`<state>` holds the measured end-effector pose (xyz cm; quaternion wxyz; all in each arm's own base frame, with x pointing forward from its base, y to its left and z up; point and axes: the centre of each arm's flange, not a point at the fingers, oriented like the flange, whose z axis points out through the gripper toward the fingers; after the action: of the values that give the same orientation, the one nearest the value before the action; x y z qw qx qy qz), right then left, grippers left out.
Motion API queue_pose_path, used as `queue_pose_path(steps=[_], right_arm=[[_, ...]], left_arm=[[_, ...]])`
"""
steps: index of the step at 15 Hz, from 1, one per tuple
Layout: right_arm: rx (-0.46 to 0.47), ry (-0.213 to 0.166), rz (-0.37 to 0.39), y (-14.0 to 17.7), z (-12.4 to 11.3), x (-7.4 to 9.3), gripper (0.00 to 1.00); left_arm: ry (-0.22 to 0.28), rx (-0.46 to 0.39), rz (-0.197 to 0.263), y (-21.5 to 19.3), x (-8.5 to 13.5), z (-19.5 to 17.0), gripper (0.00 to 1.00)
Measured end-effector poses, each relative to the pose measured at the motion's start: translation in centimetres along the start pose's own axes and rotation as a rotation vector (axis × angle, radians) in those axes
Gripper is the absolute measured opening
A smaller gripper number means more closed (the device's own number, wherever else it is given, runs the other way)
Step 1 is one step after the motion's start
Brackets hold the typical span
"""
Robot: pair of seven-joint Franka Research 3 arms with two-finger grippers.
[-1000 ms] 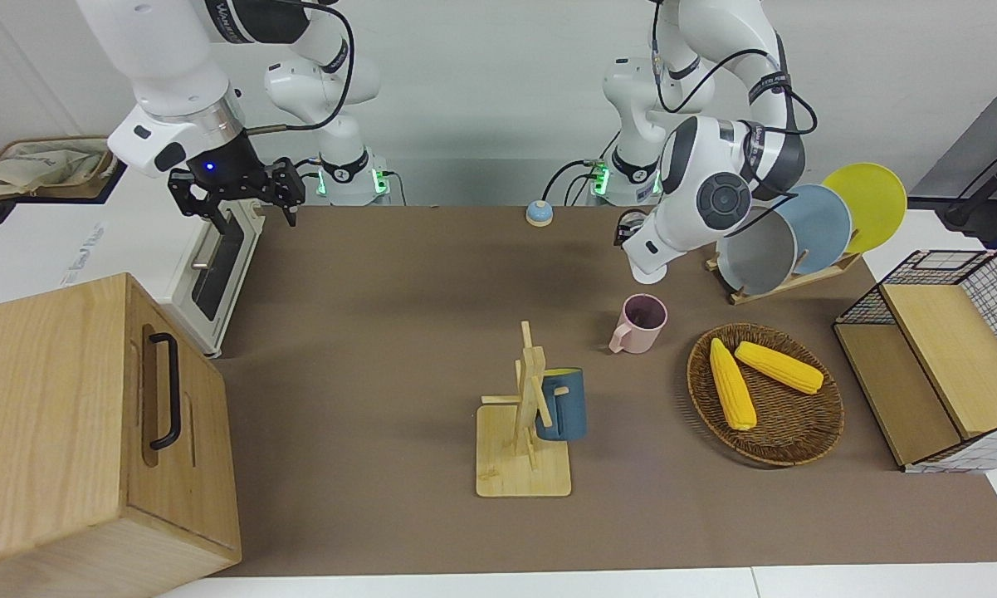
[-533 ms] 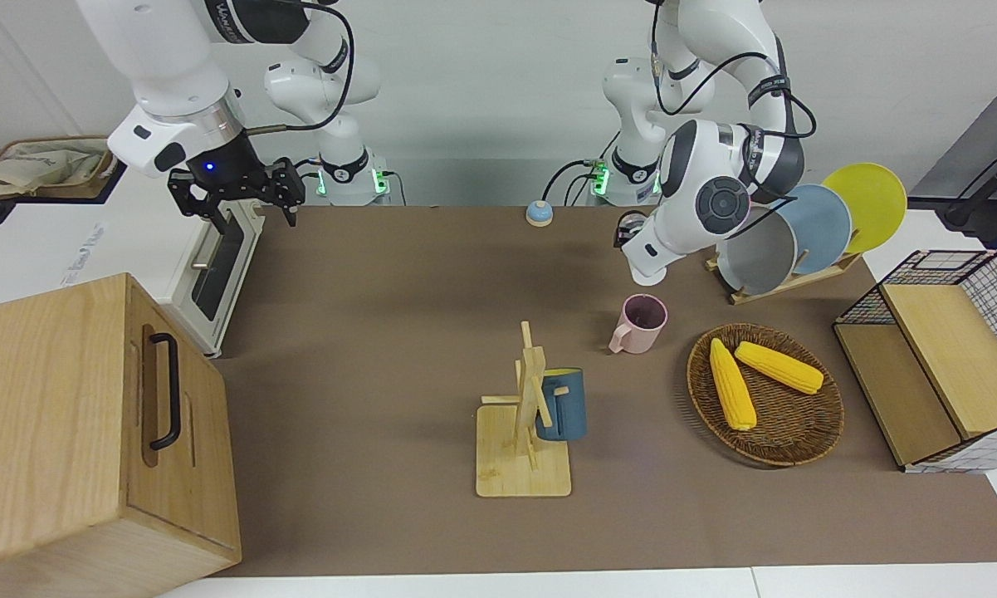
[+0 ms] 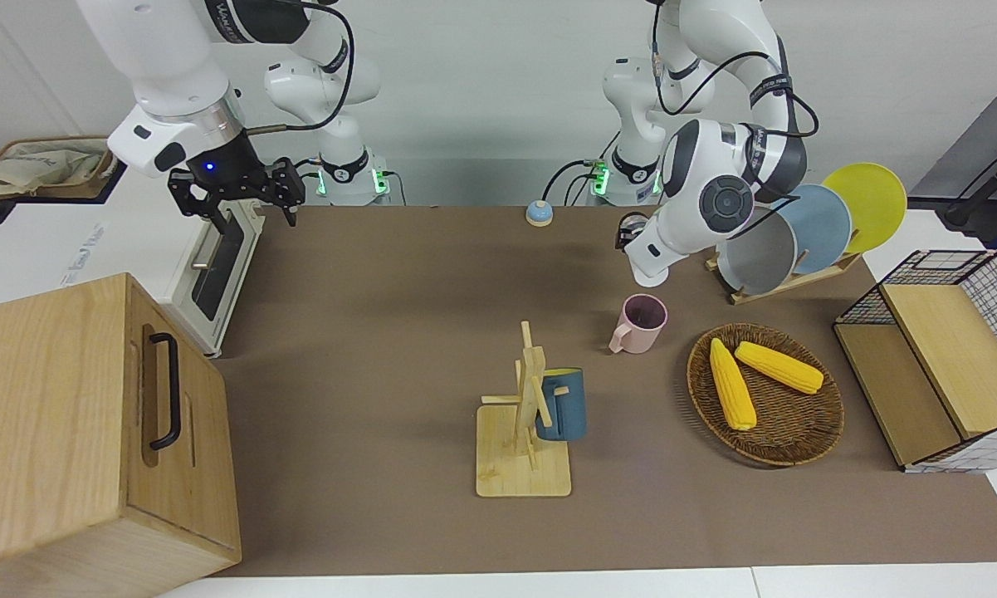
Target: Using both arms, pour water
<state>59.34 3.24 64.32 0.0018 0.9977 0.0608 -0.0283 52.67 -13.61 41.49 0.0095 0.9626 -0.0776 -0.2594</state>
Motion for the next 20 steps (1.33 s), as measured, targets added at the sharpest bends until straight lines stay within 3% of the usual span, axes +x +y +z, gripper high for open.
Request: queue_pose_path(steps=[10,18,20], right_arm=[[0.000,0.000,0.000,0.0,0.0,0.0,0.99],[0.000,0.000,0.000,0.0,0.0,0.0,0.99],[0.000,0.000,0.000,0.0,0.0,0.0,0.99]], left_arm=[[0.058,-0.004,-0.005,-0.2,1.0,-0.2,0.63],[0.065,-0.004,-0.005,-0.2,1.1,-0.2,0.63],[0.090,-0.006,-0.004,-0.2,1.0,-0.5,0.63]])
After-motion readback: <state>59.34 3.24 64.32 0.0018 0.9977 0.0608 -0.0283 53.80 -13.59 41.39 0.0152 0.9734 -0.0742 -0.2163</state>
